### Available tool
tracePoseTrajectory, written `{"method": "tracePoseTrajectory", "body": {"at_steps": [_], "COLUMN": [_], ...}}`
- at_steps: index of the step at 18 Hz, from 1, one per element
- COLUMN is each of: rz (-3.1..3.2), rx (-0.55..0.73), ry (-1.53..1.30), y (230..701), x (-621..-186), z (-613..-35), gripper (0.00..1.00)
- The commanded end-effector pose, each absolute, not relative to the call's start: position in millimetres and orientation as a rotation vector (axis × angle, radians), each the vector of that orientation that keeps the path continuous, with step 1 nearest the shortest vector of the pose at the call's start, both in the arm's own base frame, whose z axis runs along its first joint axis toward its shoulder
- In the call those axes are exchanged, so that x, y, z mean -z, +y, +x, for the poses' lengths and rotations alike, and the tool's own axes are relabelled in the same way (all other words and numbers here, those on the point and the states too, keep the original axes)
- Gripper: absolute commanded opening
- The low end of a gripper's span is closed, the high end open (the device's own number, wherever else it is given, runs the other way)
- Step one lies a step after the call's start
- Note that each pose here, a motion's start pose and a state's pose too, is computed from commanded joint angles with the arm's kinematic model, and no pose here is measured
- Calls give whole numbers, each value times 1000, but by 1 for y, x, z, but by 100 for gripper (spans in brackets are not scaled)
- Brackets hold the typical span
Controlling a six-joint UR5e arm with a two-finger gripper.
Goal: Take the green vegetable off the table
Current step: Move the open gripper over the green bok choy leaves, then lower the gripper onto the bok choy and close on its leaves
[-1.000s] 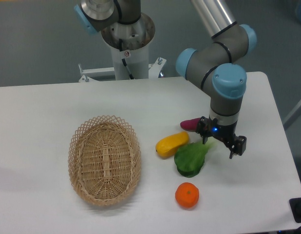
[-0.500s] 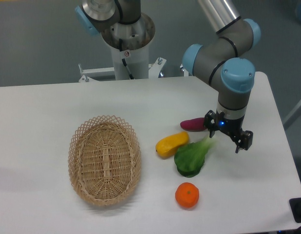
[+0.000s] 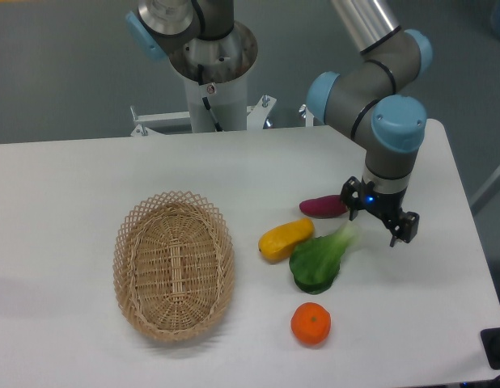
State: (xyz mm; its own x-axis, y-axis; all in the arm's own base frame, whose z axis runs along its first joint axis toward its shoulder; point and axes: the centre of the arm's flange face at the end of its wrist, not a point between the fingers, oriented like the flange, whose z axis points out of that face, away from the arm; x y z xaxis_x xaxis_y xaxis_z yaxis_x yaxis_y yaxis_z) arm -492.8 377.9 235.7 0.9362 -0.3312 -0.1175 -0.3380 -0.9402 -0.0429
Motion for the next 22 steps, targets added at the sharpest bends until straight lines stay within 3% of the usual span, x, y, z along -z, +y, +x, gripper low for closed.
{"method": "tracePoseTrajectory", "body": {"at_steps": [8,22], "rz": [-3042,-3088], "rx": [-102,-153], "ry": [549,585], "y": [383,386], "x": [-209,-189], "z": [-477,-467], "gripper": [100,100]}}
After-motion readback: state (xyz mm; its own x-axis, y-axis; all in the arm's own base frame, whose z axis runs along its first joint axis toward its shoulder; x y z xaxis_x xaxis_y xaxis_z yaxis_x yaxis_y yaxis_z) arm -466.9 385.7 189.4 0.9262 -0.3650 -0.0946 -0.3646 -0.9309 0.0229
